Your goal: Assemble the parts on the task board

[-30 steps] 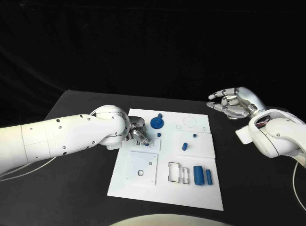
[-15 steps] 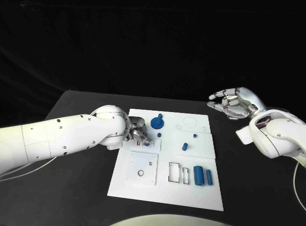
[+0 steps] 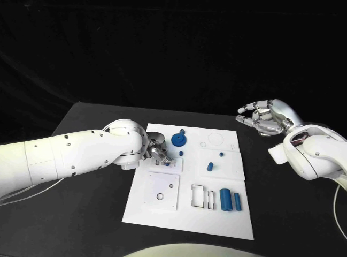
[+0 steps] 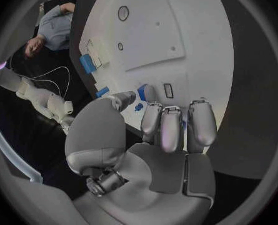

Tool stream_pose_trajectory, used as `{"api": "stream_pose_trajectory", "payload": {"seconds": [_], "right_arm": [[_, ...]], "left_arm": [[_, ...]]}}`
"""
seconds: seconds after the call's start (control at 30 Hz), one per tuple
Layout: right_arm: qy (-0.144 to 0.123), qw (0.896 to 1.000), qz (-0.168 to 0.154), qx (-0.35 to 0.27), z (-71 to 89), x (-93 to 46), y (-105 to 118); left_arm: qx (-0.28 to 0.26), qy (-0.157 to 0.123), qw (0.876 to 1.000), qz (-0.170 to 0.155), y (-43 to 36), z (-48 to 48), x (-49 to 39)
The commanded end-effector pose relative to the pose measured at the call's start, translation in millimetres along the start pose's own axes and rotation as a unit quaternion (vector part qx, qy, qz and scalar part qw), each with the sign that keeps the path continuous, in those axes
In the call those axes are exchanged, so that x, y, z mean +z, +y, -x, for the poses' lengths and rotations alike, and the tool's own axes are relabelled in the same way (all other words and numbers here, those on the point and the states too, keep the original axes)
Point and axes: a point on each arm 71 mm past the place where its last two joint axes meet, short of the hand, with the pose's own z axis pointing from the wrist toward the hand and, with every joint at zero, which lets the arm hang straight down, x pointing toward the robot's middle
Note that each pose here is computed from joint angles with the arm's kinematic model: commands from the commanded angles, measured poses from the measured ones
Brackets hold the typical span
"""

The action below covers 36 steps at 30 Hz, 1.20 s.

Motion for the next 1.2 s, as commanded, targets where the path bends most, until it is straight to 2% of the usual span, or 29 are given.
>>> {"api": "stream_pose_trajectory", "payload": {"seconds": [0.03,0.23,0.43,0.8,1.07,1.2], "right_arm": [[0.003,1.0,0.004,-0.001,-0.7,-0.2,0],[0.002,1.0,0.003,-0.002,-0.5,0.0,0],[0.0,1.0,0.002,-0.002,-0.1,0.5,-2],[0.0,1.0,0.0,-0.001,-0.7,1.4,-3],[0.001,1.0,-0.001,0.002,-1.7,1.9,-4],[0.002,1.0,-0.002,0.003,-1.9,1.7,-5]], "left_arm": [[0.006,0.001,1.0,-0.004,-1.8,0.1,-1.2],[0.0,-0.006,1.0,-0.006,-2.5,3.1,-3.7],[-0.018,-0.015,1.0,-0.012,-5.1,12.5,-6.9],[-0.029,-0.042,0.999,-0.008,-4.3,44.4,-11.7],[-0.051,-0.063,0.997,-0.002,6.1,69.6,-12.8],[-0.03,-0.067,0.997,0.003,9.9,77.9,-11.8]]}}
